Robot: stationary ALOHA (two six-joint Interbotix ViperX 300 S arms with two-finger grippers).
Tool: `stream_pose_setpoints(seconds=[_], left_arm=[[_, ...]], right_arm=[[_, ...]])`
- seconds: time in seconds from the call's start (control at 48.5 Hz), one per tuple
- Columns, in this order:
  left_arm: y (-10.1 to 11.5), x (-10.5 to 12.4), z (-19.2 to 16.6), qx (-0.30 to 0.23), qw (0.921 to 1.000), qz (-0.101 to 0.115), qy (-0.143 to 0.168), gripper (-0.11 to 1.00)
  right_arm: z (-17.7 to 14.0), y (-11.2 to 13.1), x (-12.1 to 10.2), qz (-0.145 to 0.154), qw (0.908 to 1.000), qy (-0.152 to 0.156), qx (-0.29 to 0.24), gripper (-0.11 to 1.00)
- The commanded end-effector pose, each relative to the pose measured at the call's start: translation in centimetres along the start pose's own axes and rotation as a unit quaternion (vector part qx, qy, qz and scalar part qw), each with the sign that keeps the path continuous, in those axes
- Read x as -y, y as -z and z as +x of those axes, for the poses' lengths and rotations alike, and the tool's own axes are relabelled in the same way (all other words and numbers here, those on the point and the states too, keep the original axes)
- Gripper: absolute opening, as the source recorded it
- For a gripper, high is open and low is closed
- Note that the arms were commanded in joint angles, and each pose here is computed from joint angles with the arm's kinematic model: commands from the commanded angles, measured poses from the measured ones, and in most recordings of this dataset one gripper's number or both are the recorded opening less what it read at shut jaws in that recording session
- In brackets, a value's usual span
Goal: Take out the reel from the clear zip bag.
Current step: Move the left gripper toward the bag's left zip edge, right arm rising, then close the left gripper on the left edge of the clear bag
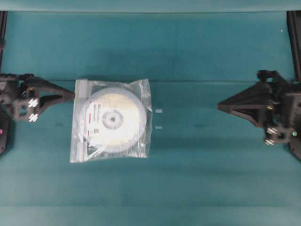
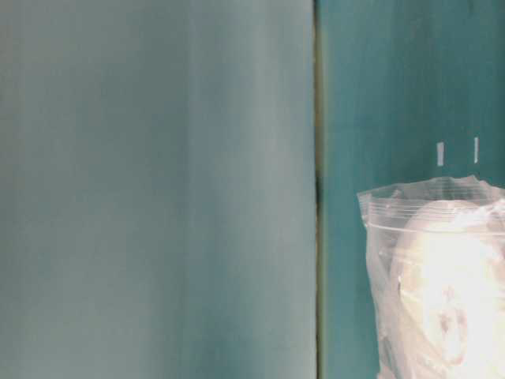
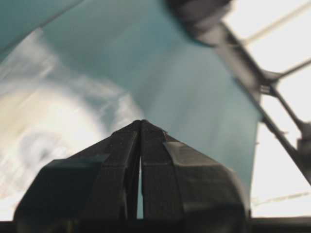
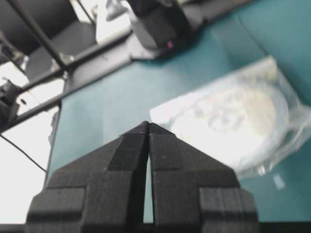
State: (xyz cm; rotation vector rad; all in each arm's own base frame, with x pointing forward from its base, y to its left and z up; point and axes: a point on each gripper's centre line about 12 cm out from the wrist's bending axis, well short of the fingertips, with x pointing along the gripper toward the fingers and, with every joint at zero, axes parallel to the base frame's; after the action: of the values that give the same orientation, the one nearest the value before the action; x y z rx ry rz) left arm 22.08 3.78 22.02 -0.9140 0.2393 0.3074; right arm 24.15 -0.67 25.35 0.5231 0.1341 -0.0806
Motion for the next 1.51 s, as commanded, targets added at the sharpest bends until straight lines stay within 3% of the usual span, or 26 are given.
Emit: stream_pose_setpoints(seconds=[0.0, 0.041, 0.227, 0.392, 0.784, 0.908, 1.114, 1.197, 1.341, 1.485], left_arm=[[0.6, -1.5, 0.7, -0.015, 0.9983, -0.042, -0.037, -0.02], [1.1, -2.3, 0.9, -0.023, 0.9969, -0.055, -0.051, -0.02], [2.9, -4.8, 1.1, -0.05, 0.9909, -0.077, -0.098, -0.02], [4.0, -6.5, 0.8, -0.063, 0.9873, -0.076, -0.124, -0.02], [5.8, -8.5, 0.2, -0.055, 0.9898, -0.075, -0.108, -0.01], [5.8, -8.5, 0.5, -0.055, 0.99, -0.073, -0.108, 0.17], [5.6, -8.3, 0.7, -0.056, 0.9919, -0.048, -0.103, 0.77], [5.8, -8.5, 0.6, -0.059, 0.992, -0.038, -0.105, 0.93], [6.3, -9.2, 0.4, -0.063, 0.9911, -0.035, -0.112, 0.82], [6.6, -9.6, 0.5, -0.057, 0.9924, -0.037, -0.103, 0.82]], right_arm=[[1.4, -0.3, 0.2, 0.021, 0.9997, 0.012, -0.005, 0.0], [1.9, 0.0, 0.4, 0.027, 0.9994, 0.018, -0.012, 0.0], [3.8, 0.2, 0.9, 0.043, 0.9981, 0.034, -0.028, 0.0], [4.6, 0.3, 0.9, 0.045, 0.9977, 0.038, -0.034, 0.0], [4.7, 0.4, 0.9, 0.045, 0.9975, 0.039, -0.037, 0.0], [4.7, 0.5, 0.9, 0.045, 0.9975, 0.039, -0.038, 0.0], [4.7, 0.6, 0.9, 0.047, 0.9973, 0.039, -0.041, 0.0], [4.6, 0.8, 1.0, 0.05, 0.997, 0.041, -0.042, 0.0], [4.6, 0.9, 1.1, 0.049, 0.997, 0.042, -0.043, 0.0], [4.5, 0.9, 1.1, 0.049, 0.9969, 0.043, -0.045, 0.0]])
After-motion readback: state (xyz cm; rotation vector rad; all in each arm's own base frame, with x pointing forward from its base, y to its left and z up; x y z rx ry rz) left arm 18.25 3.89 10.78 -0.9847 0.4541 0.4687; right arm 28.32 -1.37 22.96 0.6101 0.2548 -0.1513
